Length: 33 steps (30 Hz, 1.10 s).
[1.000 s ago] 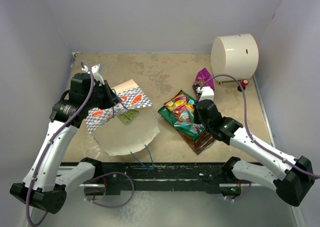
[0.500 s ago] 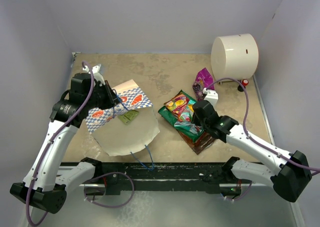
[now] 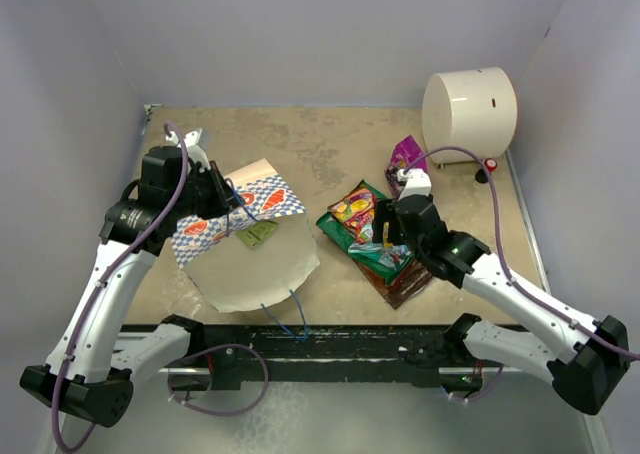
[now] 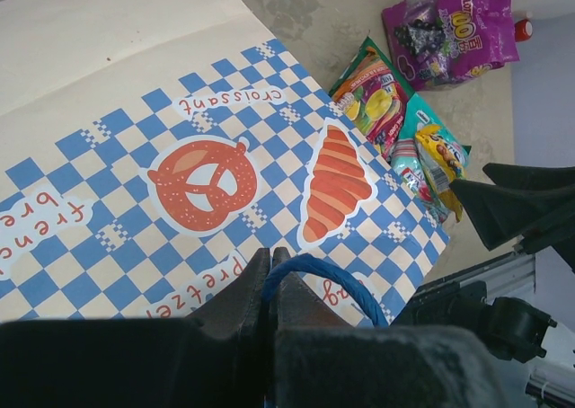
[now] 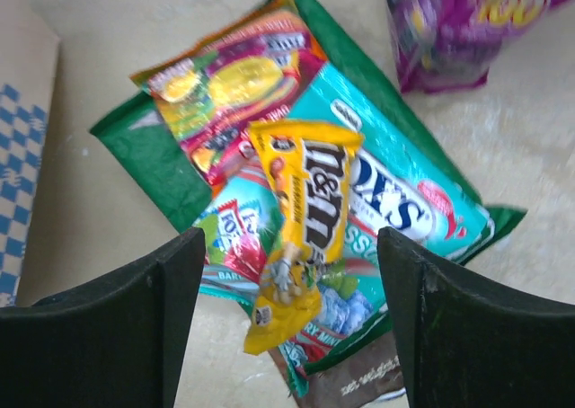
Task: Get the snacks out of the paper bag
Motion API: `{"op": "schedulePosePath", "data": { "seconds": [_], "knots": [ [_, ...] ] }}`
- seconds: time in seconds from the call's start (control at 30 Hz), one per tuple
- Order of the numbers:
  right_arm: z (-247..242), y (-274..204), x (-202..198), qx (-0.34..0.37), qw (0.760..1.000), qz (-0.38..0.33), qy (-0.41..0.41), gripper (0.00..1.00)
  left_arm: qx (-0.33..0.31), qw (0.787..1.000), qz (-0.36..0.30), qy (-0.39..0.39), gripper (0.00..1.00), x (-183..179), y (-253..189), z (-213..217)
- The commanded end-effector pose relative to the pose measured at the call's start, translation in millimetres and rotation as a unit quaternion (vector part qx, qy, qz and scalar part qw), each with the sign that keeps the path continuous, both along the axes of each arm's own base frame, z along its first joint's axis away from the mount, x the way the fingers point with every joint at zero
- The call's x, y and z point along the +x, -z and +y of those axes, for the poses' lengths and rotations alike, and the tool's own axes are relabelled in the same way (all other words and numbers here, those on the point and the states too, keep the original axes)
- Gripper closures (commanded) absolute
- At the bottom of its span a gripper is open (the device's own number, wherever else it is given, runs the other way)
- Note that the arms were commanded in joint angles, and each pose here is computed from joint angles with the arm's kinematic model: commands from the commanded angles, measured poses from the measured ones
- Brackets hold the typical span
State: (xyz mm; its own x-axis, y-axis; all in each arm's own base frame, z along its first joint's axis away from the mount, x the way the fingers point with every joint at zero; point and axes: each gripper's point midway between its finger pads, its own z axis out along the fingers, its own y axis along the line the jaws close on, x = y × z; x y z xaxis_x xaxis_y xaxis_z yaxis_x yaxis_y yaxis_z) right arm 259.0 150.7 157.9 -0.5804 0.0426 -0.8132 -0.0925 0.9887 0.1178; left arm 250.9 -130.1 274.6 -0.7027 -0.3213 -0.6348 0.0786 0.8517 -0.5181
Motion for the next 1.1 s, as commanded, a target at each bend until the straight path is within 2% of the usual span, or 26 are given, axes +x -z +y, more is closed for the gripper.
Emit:
{"op": "schedulePosePath", "data": {
  "seconds": [0.0,0.13,0.23,0.37,0.43,0.57,0.7,0.77,0.83,0.97,1.07],
  "knots": [
    [28.7,-62.4,17.6,-0.032,0.983,-0.117,-0.14,0.2,-0.012,0.999,-0.042,0.015,1.0,1.8,-25.3,-3.6],
    [81.4,-85.1,2.2,0.003,0.937,-0.175,-0.303,0.19,-0.018,0.999,-0.044,0.024,1.0,1.9,-27.3,-6.9],
    [128.0,-101.0,-22.7,0.029,0.877,-0.231,-0.42,0.19,-0.022,0.998,-0.042,0.031,1.0,1.5,-28.2,-10.1],
    [188.9,-90.8,-53.8,0.0,0.807,-0.277,-0.522,0.19,-0.027,0.998,-0.042,0.036,1.0,1.0,-30.6,-12.2],
    [215.3,-80.5,-67.1,-0.011,0.776,-0.301,-0.554,0.2,-0.03,0.998,-0.042,0.038,1.0,0.0,-32.3,-13.0],
    [256.6,-64.5,-77.4,-0.021,0.735,-0.367,-0.57,0.22,-0.034,0.998,-0.038,0.046,1.0,-3.0,-34.4,-15.4],
    [290.4,-41.7,-69.5,-0.083,0.697,-0.412,-0.581,0.25,-0.039,0.997,-0.034,0.055,1.0,-6.1,-37.0,-18.0],
    [302.1,-29.2,-60.3,-0.126,0.682,-0.422,-0.584,0.27,-0.04,0.997,-0.03,0.056,1.0,-7.5,-37.3,-18.2],
    [306.3,-23.4,-52.9,-0.153,0.677,-0.427,-0.58,0.28,-0.041,0.997,-0.032,0.06,1.0,-9.7,-39.2,-18.8],
    [298.5,-16.1,-51.7,-0.162,0.682,-0.421,-0.576,0.28,-0.037,0.997,-0.033,0.056,1.0,-12.5,-42.0,-16.2],
    [276.4,-11.1,-60.5,-0.154,0.696,-0.401,-0.575,0.28,-0.031,0.997,-0.036,0.053,1.0,-12.9,-46.4,-13.7]
  ]
}}
